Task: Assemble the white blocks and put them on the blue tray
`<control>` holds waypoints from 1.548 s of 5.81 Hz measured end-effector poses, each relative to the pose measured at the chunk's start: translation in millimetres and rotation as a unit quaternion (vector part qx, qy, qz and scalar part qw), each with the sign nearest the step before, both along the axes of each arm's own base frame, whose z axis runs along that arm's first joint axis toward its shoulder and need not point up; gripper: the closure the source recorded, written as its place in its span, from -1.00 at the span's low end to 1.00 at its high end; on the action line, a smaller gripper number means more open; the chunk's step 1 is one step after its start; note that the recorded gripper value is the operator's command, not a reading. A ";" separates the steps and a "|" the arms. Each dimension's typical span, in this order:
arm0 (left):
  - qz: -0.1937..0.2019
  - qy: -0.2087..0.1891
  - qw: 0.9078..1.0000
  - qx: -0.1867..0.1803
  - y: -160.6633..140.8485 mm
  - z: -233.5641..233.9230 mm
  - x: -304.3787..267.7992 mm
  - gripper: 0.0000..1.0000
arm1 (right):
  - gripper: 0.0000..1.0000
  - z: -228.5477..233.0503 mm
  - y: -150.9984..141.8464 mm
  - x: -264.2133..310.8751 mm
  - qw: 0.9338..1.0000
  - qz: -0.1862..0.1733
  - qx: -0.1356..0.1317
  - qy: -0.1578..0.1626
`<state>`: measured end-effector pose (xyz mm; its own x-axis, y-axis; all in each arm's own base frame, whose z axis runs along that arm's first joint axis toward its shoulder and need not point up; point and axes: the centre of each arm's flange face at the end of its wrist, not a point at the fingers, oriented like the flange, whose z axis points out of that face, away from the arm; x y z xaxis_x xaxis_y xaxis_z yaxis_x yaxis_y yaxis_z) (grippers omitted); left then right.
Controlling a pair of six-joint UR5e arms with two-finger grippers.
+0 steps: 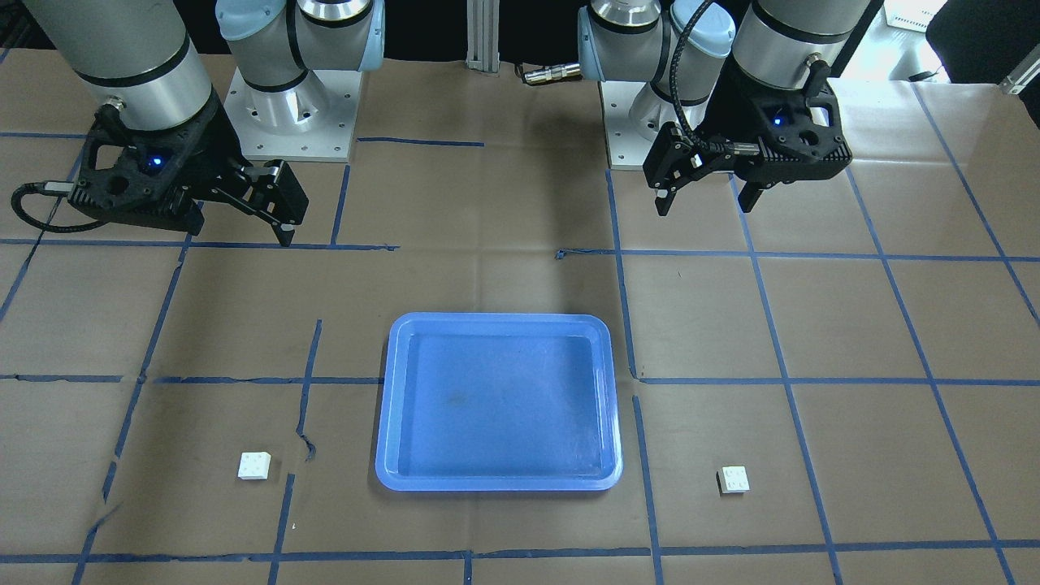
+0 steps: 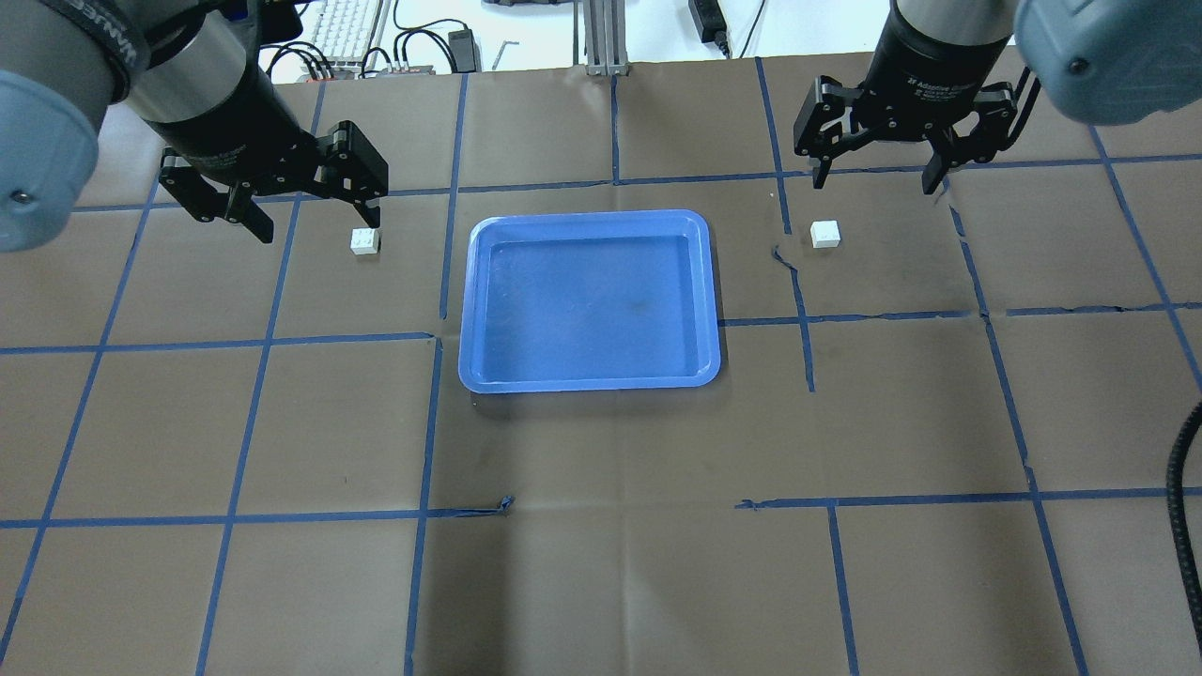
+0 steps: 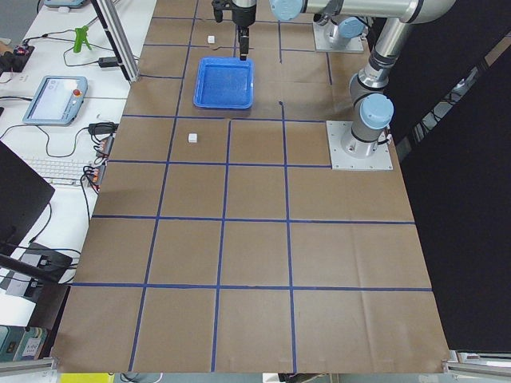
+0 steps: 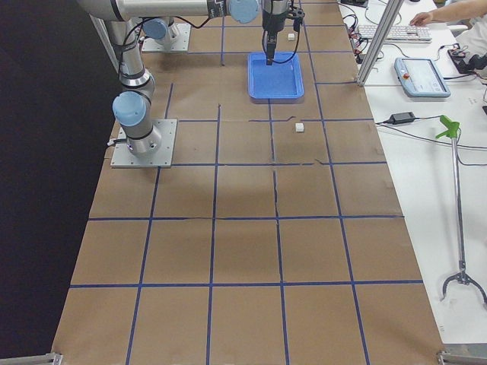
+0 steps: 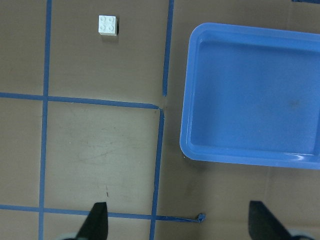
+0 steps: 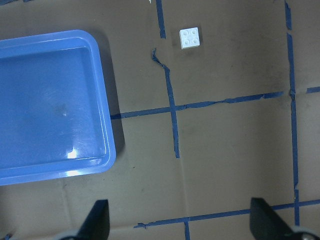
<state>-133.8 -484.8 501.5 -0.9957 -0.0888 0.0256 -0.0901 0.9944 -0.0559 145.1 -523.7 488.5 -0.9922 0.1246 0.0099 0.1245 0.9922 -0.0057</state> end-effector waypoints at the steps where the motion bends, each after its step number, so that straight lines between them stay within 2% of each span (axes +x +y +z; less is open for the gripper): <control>1: 0.000 0.000 1.000 0.000 0.2 0.2 0.2 -0.98 | -1.00 -0.1 0.2 0.1 1.000 0.000 0.001 0.000; 3: -0.001 -0.001 1.000 -0.001 0.4 1.2 0.4 -0.98 | -1.00 -0.8 0.2 0.3 1.000 0.000 0.003 0.000; 4: -0.004 -0.001 1.000 -0.006 1.9 4.9 2.2 -0.98 | -1.00 -0.8 -0.1 1.0 1.000 0.021 0.002 -0.004; 5: -0.024 -0.002 1.000 -0.015 1.7 7.5 5.0 -0.99 | -1.00 -0.6 -1.0 1.6 0.997 0.082 -0.001 -0.007; 6: -0.047 -0.004 0.999 -0.018 -1.9 1.7 9.5 -0.99 | -1.00 -2.3 -3.2 1.5 0.985 0.174 -0.002 -0.007; 7: -0.044 -0.004 0.999 -0.006 -13.9 -14.2 22.6 -0.99 | -1.00 -8.6 -7.8 0.5 0.962 0.272 0.003 -0.008; 8: -0.028 -0.002 1.000 0.005 -43.6 -41.8 43.3 -0.99 | -0.99 -17.1 -16.1 -1.2 0.927 0.375 0.004 -0.009; 9: -0.017 -0.004 1.000 0.001 -83.6 -79.8 61.2 -0.99 | -1.00 -24.4 -28.6 -4.6 0.869 0.495 -0.006 -0.004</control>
<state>-72.6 -568.4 421.7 -0.9984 -0.0547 0.0174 -0.0556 0.9970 -0.0539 140.6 -552.3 464.2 -0.6126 -0.7904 0.0080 -0.7903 0.6124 -0.0195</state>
